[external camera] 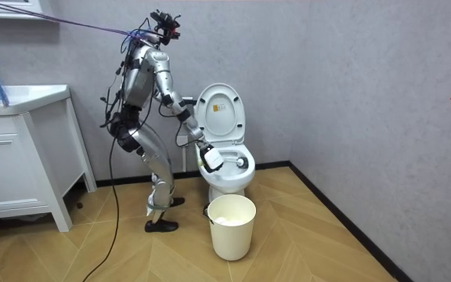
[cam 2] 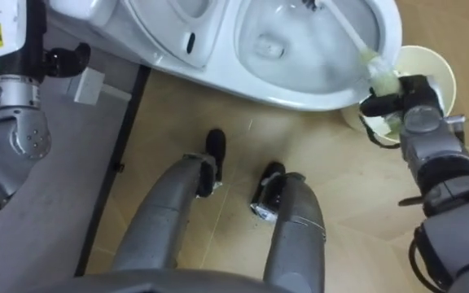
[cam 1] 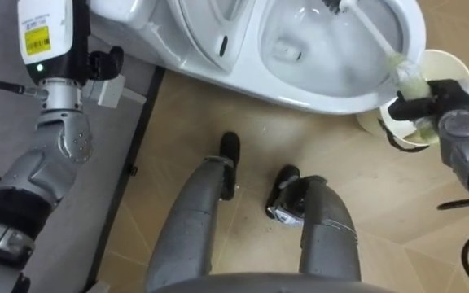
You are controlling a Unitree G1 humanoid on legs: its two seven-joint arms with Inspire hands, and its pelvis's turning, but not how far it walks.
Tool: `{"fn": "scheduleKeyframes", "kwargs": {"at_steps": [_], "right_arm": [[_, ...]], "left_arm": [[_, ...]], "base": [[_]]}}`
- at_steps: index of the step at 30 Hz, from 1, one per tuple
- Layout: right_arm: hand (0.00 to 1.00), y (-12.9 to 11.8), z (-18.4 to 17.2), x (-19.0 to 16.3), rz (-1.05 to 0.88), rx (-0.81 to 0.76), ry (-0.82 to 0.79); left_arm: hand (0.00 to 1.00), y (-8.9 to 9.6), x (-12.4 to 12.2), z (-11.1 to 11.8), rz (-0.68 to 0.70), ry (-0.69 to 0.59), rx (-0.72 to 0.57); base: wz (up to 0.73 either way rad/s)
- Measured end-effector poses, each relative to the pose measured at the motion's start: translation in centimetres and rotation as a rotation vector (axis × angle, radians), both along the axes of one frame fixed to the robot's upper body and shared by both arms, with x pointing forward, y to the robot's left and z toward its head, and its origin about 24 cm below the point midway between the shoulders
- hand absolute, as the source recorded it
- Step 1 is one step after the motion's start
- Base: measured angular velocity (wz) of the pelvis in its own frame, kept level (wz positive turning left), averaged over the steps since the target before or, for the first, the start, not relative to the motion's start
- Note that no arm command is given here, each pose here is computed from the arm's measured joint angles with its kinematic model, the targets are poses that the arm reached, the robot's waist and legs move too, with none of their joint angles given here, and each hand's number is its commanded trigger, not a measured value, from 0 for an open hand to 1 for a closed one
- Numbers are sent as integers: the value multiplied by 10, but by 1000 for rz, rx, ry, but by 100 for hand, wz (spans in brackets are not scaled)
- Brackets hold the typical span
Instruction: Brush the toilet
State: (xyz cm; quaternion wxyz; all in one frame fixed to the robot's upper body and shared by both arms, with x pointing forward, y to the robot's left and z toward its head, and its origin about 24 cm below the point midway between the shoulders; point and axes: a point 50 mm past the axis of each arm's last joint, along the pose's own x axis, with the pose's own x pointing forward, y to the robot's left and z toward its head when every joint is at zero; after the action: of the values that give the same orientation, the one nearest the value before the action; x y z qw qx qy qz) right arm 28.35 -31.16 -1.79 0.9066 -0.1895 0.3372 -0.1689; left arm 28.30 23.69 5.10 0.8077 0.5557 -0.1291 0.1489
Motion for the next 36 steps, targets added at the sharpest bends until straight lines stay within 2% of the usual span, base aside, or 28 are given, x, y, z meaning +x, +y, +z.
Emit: {"fn": "scheduleKeyframes", "kwargs": {"at_steps": [4, 8, 14, 18, 20, 23, 24, 29, 36], "right_arm": [[100, -4, -17, -20, -92, 124, 29], [100, 4, -40, -36, -190, 250, 81], [100, 4, -62, -66, -262, 309, 157], [100, 0, -71, -84, -258, 267, 210], [100, -1, -80, -102, -246, 226, 260], [100, 0, -87, -119, -206, 180, 295], [100, 0, -89, -127, -199, 165, 290], [100, -11, -83, -151, -332, 189, 98], [100, -13, -85, -175, -397, 189, 68]], "left_arm": [[0, -2, -8, -4, -7, 12, -4], [0, 2, -22, -23, 2, 109, -4], [0, -2, -44, -58, 28, 280, -51], [0, 1, -64, -81, 62, 394, -85], [0, 2, -88, -103, 123, 480, -166], [0, 11, -116, -118, 177, 569, -190], [0, 17, -134, -125, 215, 612, -202], [0, 34, -199, -141, 398, 725, -294], [0, 38, -234, -157, 540, 831, -383]], "base": [[9], [-6], [0], [-6], [-7], [-11], [-11], [-4], [2]]}}
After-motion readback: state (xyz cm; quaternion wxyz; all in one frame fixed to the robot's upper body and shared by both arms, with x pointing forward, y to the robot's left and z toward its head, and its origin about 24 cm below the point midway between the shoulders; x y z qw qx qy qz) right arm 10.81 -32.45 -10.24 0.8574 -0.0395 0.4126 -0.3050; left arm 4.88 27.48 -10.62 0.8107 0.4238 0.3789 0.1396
